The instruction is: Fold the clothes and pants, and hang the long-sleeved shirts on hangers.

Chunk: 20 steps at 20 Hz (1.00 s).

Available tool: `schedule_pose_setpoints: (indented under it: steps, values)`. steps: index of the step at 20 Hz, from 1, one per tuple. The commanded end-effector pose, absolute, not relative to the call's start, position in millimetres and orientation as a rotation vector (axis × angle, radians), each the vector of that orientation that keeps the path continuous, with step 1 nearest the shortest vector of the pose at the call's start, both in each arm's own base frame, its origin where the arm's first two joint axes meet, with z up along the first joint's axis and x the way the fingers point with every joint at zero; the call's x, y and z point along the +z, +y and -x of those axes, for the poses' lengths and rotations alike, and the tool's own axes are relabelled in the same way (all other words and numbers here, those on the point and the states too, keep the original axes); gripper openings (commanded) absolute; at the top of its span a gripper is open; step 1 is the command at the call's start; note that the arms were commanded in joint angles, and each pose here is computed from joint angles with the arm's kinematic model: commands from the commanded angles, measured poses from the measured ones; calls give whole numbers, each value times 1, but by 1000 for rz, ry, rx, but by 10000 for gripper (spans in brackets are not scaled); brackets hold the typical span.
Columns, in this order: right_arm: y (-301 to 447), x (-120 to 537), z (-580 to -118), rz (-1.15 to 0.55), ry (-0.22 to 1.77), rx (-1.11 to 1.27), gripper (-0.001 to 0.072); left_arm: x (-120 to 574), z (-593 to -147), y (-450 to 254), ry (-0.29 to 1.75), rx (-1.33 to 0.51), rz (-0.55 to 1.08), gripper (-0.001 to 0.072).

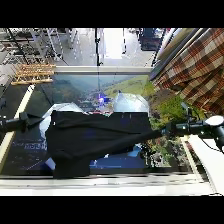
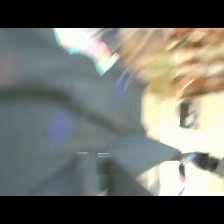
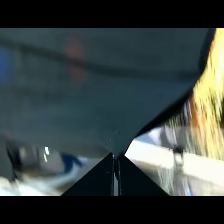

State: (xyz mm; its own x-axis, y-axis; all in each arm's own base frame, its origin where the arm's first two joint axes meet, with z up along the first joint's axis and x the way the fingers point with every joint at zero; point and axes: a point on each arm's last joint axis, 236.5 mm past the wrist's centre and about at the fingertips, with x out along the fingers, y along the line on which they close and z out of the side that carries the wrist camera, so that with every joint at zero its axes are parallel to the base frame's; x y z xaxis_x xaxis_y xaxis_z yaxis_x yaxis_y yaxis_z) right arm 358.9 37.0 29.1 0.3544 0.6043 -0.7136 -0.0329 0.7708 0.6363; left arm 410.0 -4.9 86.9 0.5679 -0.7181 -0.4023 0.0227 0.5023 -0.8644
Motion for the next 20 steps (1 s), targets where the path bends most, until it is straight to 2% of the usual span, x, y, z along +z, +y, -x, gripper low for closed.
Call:
schedule_pose_setpoints:
  steps: [1,3,5,6,8,9,10,11,14,17,19,20]
  values:
    - [48,25,-394,-620,1113,435,17,87,-443,-18,870,-619,1013,5]
    - [58,13,-390,-592,1157,454,18,37,-402,-25,1116,-622,882,6]
    - [62,10,-385,-561,1181,466,18,-17,-352,-4,1378,-458,731,7]
    - [63,10,-382,-560,1192,473,18,-30,-332,4,1440,-398,677,7]
    - [62,7,-376,-542,1216,476,18,-40,-308,8,1430,-317,637,23]
    - [62,6,-375,-540,1221,478,18,-43,-297,5,1401,-282,632,221]
    - [62,6,-374,-541,1224,481,18,-47,-285,0,1386,-260,631,567]
    - [62,6,-374,-541,1225,482,18,-54,-271,-6,1383,-243,637,669]
    - [64,7,-371,-541,1237,494,18,-72,-237,-34,1364,-285,660,669]
    - [65,7,-370,-541,1240,498,19,-80,-248,-51,1224,-348,687,660]
    - [65,7,-369,-541,1241,499,19,-84,-244,-57,1217,-370,695,617]
    - [65,7,-369,-540,1242,499,19,-85,-244,-57,1218,-366,695,509]
